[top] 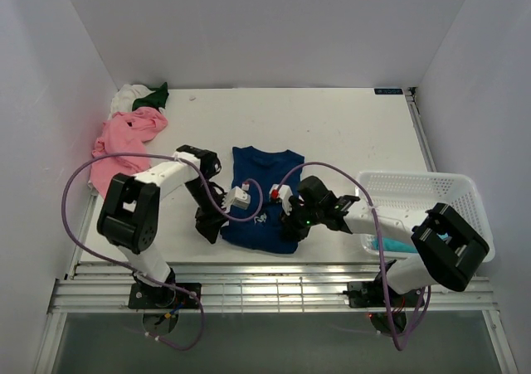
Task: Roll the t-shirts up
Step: Roll the T-shirt to the center of the board.
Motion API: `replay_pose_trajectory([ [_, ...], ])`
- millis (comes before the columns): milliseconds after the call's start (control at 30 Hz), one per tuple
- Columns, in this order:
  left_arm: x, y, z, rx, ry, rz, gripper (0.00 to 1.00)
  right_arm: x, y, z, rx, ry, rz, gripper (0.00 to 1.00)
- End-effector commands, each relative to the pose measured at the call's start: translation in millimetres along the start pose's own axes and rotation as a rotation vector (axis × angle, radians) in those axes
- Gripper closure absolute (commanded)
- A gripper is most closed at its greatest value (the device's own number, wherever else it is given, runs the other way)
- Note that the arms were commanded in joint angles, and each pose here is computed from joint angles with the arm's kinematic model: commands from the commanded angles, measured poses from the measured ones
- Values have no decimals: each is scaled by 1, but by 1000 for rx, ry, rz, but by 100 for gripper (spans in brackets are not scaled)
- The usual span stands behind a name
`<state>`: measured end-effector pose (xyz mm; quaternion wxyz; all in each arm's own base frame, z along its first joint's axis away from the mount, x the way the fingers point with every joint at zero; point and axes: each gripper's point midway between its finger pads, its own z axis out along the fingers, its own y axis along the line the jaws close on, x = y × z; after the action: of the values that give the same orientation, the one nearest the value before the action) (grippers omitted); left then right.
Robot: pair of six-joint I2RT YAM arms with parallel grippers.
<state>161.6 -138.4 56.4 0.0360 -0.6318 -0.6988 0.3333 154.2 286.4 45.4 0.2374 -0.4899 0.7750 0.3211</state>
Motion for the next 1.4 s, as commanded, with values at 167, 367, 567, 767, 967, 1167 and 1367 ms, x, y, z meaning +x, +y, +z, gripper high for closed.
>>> replay_pose_trajectory([
  [167, -59, 23, -50, -472, -263, 298, 27, -8, -14, 4, 43, -23, 31, 72],
  [367, -59, 9, -28, -624, -215, 425, 26, -9, -17, 3, 49, -27, 45, 73],
  [567, -58, -8, -2, -653, -173, 589, 26, -8, -17, 3, 47, -26, 47, 73],
  [767, -39, -5, 22, -607, -96, 602, 31, -8, -19, 3, 52, -22, 42, 73],
  [967, -25, 6, 30, -608, -31, 579, 30, -8, -21, 4, 54, -3, 31, 73],
  [1167, -30, 21, 27, -663, -37, 499, 26, -3, -20, 4, 52, 6, 35, 73],
  [1367, -32, 14, 32, -629, -85, 450, 29, -15, -21, -3, 65, -17, -3, 68],
])
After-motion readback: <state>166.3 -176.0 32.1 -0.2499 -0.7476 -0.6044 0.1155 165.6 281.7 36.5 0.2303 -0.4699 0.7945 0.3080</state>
